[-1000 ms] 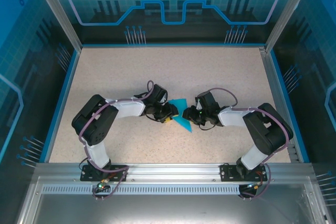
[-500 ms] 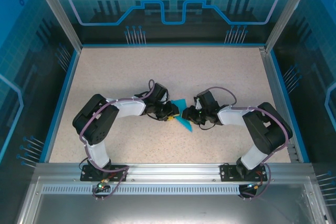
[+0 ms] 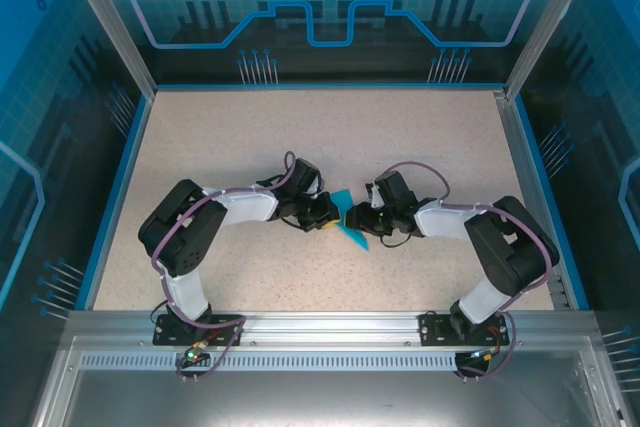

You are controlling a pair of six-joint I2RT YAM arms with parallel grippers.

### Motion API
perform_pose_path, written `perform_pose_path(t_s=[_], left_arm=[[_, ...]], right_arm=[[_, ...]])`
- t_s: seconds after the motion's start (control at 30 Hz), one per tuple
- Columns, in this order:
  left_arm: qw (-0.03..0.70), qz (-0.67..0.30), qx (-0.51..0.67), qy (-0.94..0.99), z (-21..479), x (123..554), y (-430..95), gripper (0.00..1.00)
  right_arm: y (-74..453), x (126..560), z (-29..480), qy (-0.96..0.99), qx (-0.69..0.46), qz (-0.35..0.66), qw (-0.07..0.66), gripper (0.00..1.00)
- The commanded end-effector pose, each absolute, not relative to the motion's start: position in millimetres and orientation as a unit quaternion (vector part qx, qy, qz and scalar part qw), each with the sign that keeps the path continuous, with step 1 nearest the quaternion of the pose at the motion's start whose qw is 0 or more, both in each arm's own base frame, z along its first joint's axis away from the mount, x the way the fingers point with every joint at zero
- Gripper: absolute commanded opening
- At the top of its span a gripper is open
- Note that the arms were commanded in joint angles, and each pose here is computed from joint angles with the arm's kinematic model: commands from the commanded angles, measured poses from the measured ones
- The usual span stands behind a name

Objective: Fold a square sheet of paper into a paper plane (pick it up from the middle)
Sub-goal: Fold the wing for the fifth time at the center of the table.

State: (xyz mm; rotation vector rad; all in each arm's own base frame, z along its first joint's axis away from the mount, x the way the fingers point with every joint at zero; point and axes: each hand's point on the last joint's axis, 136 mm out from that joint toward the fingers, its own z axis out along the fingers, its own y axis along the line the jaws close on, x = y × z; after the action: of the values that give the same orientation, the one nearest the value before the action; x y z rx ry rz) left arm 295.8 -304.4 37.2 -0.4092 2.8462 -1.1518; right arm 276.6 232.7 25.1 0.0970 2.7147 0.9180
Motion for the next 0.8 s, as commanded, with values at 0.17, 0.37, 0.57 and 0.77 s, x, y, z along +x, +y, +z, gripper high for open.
perform_pose_path(t_s=[0.17,0.37,0.57,0.77], left_arm=[[0.034,-0.339,-0.13,0.931,39.6,289.3,-291.4,0.07],[0.048,-0.308,-0.14,0.94,45.5,288.5,-278.4,0.07],[0.061,-0.29,-0.15,0.943,52.6,287.3,-264.4,0.06],[0.086,-0.293,-0.162,0.938,68.0,282.0,-251.2,0.06]], right_arm=[[202.4,287.9,66.5,0.942,-0.027,0.236,0.237,0.8],[209.7,280.9,84.0,0.916,-0.142,0.185,0.325,0.8],[225.3,269.9,103.9,0.855,-0.251,0.147,0.429,0.8],[222.1,270.8,111.3,0.847,-0.252,0.139,0.447,0.75]])
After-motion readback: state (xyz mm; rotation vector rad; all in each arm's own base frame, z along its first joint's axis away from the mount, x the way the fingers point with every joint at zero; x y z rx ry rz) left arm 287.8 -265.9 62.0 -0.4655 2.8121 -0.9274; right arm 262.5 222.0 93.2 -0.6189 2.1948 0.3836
